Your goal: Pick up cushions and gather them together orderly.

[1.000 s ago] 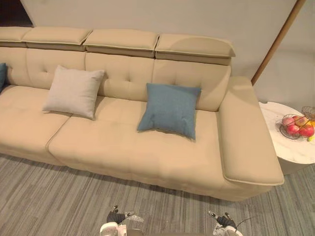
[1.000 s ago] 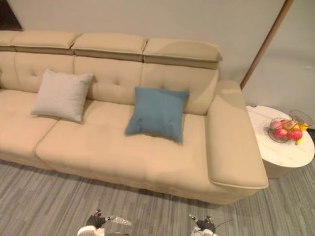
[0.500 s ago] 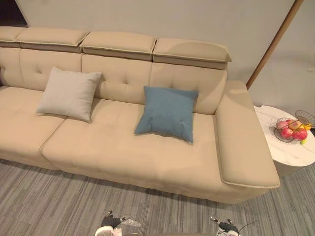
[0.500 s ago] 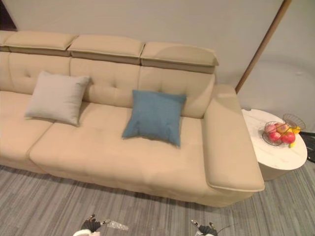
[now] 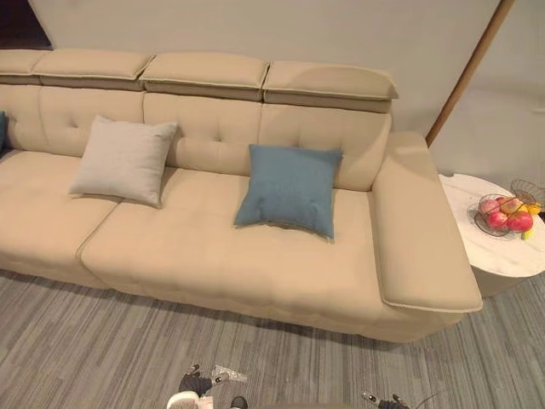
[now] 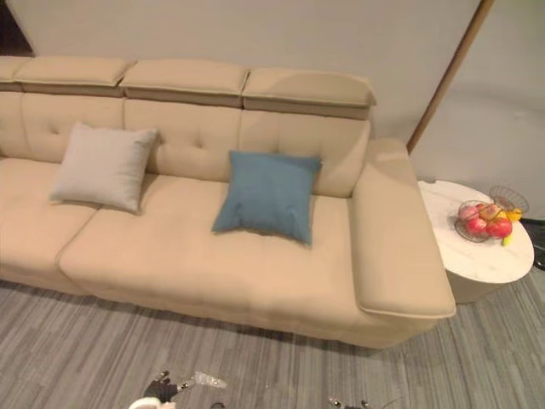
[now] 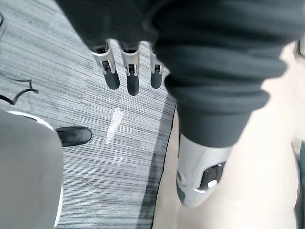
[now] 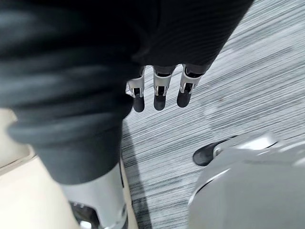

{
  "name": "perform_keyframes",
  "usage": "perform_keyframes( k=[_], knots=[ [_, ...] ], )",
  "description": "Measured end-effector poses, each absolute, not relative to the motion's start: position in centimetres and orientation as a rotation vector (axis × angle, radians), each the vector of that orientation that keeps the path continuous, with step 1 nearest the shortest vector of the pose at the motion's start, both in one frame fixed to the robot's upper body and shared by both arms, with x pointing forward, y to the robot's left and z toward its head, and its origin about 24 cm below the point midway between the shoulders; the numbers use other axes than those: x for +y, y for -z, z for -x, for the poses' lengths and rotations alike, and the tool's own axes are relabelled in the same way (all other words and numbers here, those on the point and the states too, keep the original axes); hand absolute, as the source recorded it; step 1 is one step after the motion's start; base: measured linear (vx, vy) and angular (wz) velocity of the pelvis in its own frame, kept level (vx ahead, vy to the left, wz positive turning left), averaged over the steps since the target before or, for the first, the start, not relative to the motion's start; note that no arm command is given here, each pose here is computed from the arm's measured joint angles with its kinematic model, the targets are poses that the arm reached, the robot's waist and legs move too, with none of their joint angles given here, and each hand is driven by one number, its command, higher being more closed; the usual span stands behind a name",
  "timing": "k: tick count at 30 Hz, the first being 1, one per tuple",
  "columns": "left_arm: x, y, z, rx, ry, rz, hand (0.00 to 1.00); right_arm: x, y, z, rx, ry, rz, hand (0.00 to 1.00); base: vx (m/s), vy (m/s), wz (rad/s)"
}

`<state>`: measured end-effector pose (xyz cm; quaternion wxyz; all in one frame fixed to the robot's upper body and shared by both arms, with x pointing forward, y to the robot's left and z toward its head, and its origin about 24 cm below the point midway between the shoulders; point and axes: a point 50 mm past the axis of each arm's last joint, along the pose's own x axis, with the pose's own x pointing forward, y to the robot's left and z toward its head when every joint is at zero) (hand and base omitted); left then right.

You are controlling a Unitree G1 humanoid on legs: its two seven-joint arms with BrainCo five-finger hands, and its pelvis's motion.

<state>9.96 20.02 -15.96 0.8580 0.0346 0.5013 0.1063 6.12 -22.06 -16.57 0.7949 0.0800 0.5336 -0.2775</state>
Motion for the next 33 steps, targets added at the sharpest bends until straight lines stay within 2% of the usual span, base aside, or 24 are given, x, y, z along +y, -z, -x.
perform_keyframes(
  k=[7, 11, 17, 20, 25, 28, 33],
  knots=[
    [19.8, 15.8, -10.6, 1.040, -0.204, -0.082, 0.00, -22.8, 15.9, -7.6, 1.073, 0.594, -0.152, 0.00, 0.06, -0.033, -0.71],
    [18.6, 15.8, -11.4, 1.024, -0.186, -0.050, 0.00, -23.3, 15.5, -8.6, 1.047, 0.574, -0.121, 0.00, 0.08, -0.043, -1.12],
    [18.2, 15.4, -12.6, 0.978, -0.199, -0.022, 0.00, -20.8, 14.6, -12.6, 0.943, 0.435, -0.084, 0.00, -0.03, 0.014, -1.69],
    [17.7, 15.2, -13.2, 0.959, -0.183, -0.021, 0.00, -20.3, 14.4, -13.0, 0.930, 0.411, -0.065, 0.00, -0.06, -0.022, -1.24],
    [18.4, 15.5, -12.1, 1.006, -0.194, -0.034, 0.00, -20.1, 14.0, -14.9, 0.902, 0.339, -0.007, 0.00, 0.06, -0.097, -1.50],
    [17.9, 15.7, -12.2, 1.030, -0.161, -0.028, 0.00, -21.4, 13.6, -15.4, 0.890, 0.339, 0.037, 0.00, 0.21, -0.188, -1.25],
    [18.4, 15.9, -11.5, 1.049, -0.164, -0.043, 0.00, -20.5, 13.8, -15.7, 0.899, 0.276, 0.077, 0.00, 0.24, -0.096, -1.61]
  ],
)
